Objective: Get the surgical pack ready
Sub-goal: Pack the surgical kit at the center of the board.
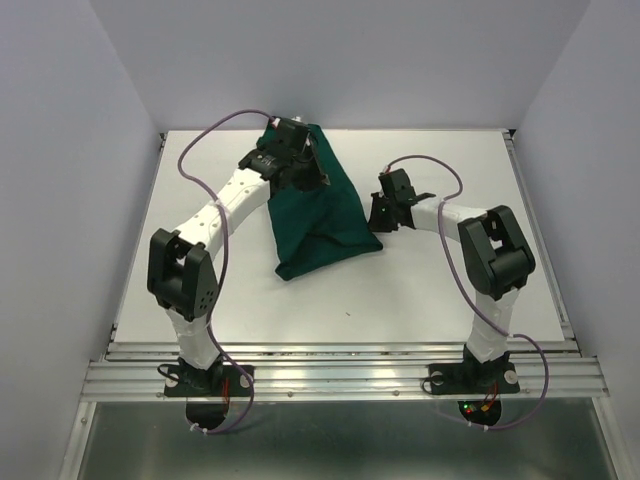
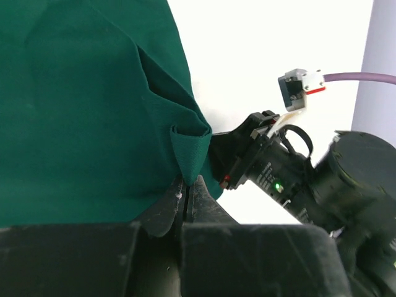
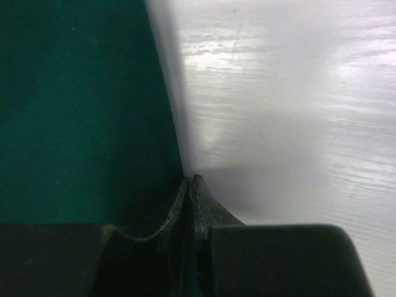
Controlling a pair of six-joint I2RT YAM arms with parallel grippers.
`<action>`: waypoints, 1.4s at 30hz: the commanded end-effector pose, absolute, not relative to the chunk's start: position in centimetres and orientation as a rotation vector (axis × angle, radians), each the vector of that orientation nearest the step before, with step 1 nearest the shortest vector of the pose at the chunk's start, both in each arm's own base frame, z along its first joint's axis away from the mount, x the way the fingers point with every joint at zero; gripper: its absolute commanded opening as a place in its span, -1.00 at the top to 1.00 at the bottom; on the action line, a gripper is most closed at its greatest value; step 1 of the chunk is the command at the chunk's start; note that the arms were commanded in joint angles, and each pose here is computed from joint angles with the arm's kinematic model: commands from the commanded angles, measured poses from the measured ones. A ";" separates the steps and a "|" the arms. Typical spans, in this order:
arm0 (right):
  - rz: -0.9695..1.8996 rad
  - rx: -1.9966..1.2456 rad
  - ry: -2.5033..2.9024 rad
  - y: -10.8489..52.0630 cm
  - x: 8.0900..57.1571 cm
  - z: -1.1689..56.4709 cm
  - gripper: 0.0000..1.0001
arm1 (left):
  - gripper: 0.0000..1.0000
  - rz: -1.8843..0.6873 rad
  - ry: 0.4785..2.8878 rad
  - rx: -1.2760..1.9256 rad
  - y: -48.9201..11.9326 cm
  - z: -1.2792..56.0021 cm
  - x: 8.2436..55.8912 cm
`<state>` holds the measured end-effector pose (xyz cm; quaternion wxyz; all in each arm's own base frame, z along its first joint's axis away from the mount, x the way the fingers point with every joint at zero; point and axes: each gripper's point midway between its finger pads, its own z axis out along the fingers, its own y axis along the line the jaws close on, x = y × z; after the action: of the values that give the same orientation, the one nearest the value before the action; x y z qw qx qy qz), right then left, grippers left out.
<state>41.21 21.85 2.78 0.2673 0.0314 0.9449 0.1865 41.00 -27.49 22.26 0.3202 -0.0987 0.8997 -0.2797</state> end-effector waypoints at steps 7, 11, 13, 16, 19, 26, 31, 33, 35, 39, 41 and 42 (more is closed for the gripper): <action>0.594 0.026 2.552 24.6 38.9 3.2 0.74 | 1.00 -0.968 2.320 -0.240 -34.4 22.9 41.7; 0.602 0.030 2.556 24.7 38.9 3.0 0.74 | 1.00 -0.993 2.327 -0.260 -35.7 21.9 42.2; 0.611 0.014 2.555 25.2 38.7 3.0 0.74 | 1.00 -0.990 2.327 -0.276 -36.2 21.3 42.8; 0.615 0.007 2.560 25.6 38.4 2.9 0.74 | 1.00 -0.992 2.335 -0.312 -36.8 20.3 43.4; 0.615 0.008 2.565 25.5 38.3 2.7 0.74 | 1.00 -1.000 2.332 -0.331 -37.3 19.8 44.0; 0.606 0.011 2.577 25.3 37.9 2.3 0.74 | 1.00 -1.002 2.299 -0.380 -37.5 20.1 45.0; 0.595 0.019 2.576 25.0 37.7 2.3 0.74 | 1.00 -1.009 2.213 -0.397 -36.5 22.6 44.5; 0.591 0.017 2.574 24.9 37.7 2.3 0.74 | 1.00 -1.005 2.176 -0.408 -36.0 23.5 44.3; 0.588 0.016 2.575 24.9 37.7 2.3 0.73 | 1.00 -0.999 2.132 -0.418 -35.5 24.3 44.3; 0.583 0.013 2.573 24.8 37.7 2.3 0.74 | 1.00 -1.003 2.143 -0.402 -36.3 23.6 45.0; 0.583 0.015 2.572 24.8 37.7 2.3 0.74 | 1.00 -1.017 2.163 -0.408 -36.8 22.8 45.3; 0.582 0.016 2.573 24.8 37.7 2.3 0.74 | 1.00 -1.022 2.178 -0.405 -37.3 21.9 45.6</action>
<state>39.95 23.25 2.73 0.2740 0.0237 0.9403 0.2004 44.32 -33.03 16.40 0.3115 -0.1758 0.8849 -0.2983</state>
